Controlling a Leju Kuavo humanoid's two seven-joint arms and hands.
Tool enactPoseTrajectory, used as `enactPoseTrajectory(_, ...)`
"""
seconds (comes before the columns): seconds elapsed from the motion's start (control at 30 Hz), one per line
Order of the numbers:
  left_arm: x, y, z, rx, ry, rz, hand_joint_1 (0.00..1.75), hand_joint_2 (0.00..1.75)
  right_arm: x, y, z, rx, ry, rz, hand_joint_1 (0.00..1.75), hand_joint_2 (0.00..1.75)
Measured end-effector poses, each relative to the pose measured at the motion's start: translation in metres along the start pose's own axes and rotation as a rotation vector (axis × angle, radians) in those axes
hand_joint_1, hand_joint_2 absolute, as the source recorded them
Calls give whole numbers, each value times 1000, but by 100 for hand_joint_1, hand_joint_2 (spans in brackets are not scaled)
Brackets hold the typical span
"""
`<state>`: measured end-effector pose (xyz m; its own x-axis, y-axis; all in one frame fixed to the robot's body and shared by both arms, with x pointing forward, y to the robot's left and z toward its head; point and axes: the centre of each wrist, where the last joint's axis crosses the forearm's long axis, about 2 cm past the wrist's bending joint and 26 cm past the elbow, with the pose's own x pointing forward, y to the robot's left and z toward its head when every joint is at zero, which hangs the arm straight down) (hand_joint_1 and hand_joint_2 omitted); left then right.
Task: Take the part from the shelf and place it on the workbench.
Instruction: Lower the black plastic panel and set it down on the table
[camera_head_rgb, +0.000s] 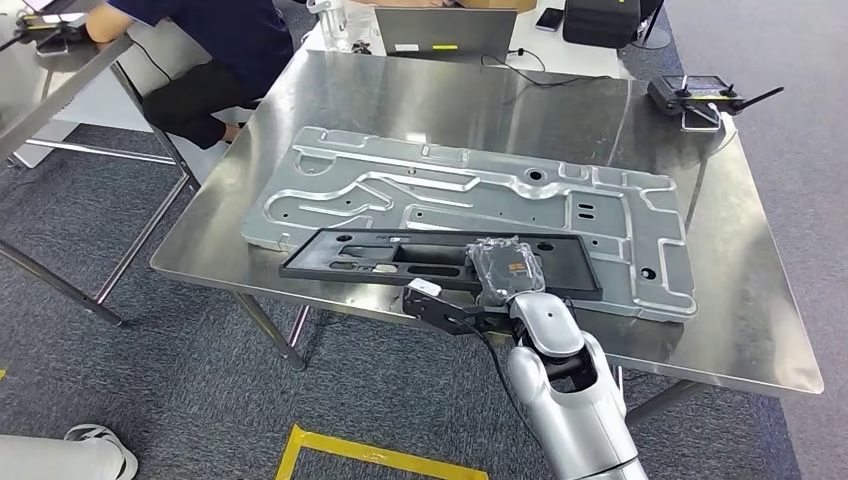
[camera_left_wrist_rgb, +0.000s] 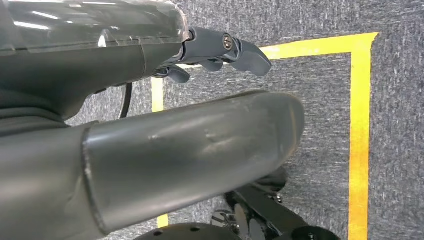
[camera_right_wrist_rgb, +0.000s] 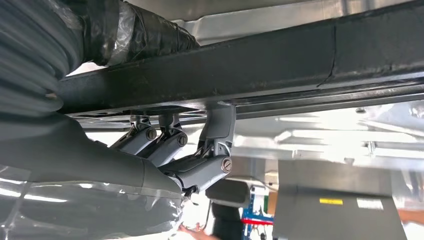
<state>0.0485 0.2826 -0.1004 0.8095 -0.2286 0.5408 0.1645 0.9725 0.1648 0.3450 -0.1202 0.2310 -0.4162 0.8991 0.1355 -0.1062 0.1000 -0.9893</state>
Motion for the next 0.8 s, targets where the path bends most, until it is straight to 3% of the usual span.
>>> enactPoseTrajectory(0.5, -4, -1, -1, -10, 8, 17, 0, 0, -7, 20, -5, 64, -13, 23, 175, 175)
enactPoseTrajectory(0.8, -2, -2, -2, -12, 5, 21, 0, 0, -8, 18, -5, 43, -16, 24, 175, 175)
